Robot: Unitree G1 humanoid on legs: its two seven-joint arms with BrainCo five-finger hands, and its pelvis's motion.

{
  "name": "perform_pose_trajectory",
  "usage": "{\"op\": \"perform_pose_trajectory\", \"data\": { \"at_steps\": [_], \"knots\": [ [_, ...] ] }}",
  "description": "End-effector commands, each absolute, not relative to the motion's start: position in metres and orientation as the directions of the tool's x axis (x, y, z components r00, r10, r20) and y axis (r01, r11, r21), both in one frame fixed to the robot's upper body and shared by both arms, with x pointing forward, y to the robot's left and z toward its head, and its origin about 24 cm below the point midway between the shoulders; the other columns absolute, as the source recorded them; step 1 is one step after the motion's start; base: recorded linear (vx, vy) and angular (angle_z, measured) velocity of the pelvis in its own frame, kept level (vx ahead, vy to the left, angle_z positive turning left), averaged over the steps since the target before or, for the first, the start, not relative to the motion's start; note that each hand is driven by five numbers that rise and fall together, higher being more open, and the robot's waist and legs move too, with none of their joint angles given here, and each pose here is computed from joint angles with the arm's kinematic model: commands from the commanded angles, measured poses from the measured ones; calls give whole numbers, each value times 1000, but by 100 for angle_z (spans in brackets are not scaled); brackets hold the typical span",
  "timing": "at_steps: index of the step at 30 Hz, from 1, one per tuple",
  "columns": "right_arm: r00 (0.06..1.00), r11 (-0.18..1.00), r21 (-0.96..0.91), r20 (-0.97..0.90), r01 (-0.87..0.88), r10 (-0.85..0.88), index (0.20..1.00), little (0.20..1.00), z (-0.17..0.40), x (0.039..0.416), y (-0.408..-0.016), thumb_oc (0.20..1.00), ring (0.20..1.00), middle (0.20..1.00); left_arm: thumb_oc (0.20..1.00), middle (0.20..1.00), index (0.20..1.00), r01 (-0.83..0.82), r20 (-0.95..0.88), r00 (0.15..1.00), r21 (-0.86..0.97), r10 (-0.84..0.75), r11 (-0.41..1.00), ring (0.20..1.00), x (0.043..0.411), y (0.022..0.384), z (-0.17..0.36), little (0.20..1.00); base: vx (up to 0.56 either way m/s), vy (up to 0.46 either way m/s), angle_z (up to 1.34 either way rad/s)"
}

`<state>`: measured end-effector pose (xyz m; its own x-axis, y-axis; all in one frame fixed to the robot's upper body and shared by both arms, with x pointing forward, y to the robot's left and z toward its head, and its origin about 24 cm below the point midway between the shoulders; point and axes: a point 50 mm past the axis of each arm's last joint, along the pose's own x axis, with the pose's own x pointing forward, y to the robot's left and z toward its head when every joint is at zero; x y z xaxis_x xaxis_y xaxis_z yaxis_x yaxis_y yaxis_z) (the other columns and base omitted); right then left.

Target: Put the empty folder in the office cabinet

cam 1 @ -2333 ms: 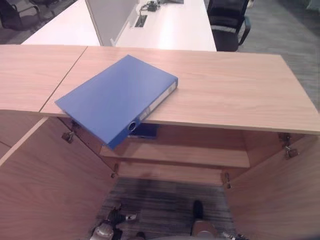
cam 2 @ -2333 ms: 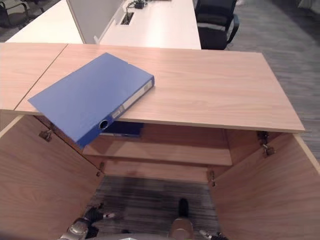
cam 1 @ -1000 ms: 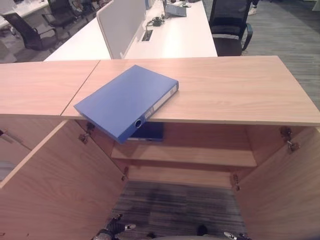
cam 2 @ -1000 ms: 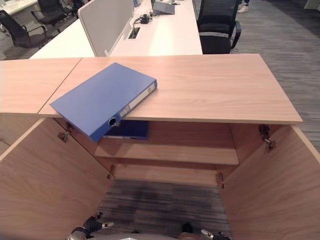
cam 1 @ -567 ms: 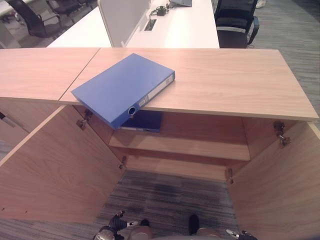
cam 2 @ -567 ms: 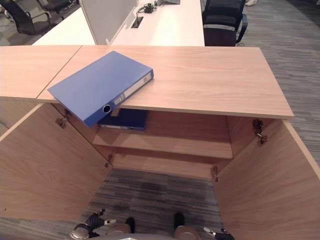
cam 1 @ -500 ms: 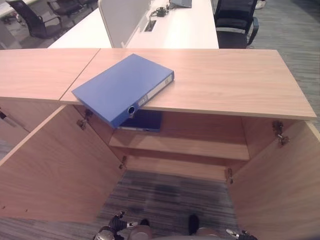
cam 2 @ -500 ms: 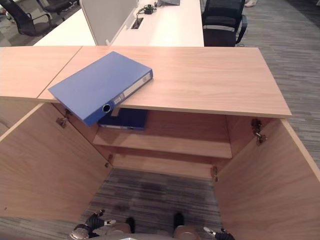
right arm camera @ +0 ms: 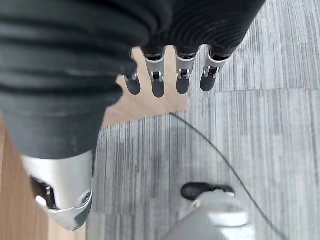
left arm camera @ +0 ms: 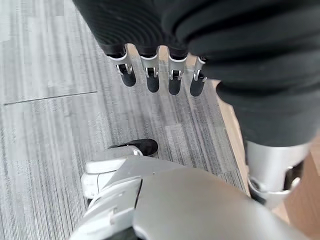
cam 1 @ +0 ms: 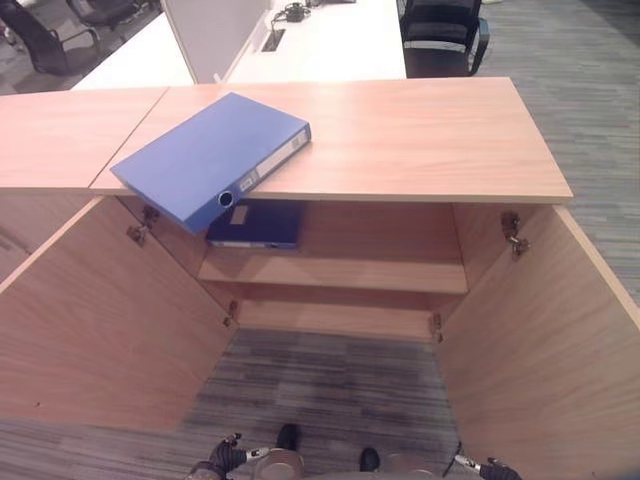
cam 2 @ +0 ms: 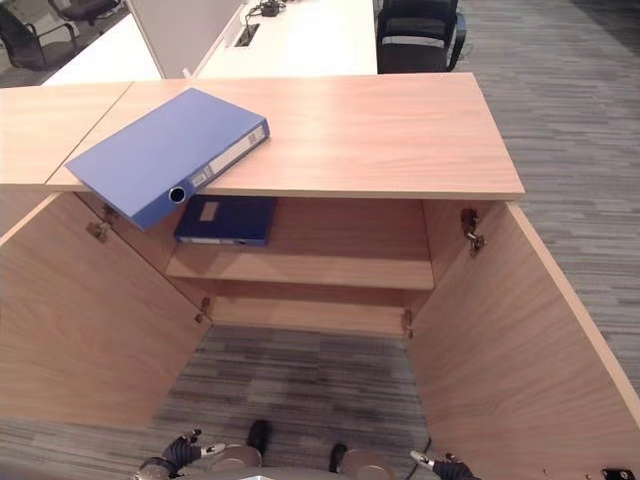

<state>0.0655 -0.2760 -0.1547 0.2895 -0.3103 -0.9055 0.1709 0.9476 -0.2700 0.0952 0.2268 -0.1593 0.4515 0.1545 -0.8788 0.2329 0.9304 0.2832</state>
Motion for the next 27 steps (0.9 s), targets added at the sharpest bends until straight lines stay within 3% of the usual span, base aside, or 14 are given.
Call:
{"op": "perform_pose_trajectory", "data": {
  "at_steps": [1,22,27],
  "knots": [
    [308,956,-252,-907,150,-287,1000,1000,-157,65,-268,1000,1000,1000,1000,1000,1000,223,-849,491,339,195,914,1000,111,242,-152,1000,33,97,-7],
    [289,967,-231,-923,108,-253,1000,1000,-161,64,-256,1000,1000,1000,1000,1000,1000,241,-855,480,342,195,908,1000,108,243,-153,1000,33,101,-9],
    [325,973,-204,-918,105,-227,1000,1000,-161,76,-249,1000,1000,1000,1000,1000,1000,234,-843,497,357,204,904,1000,114,249,-149,1000,21,113,-8]
  ]
}}
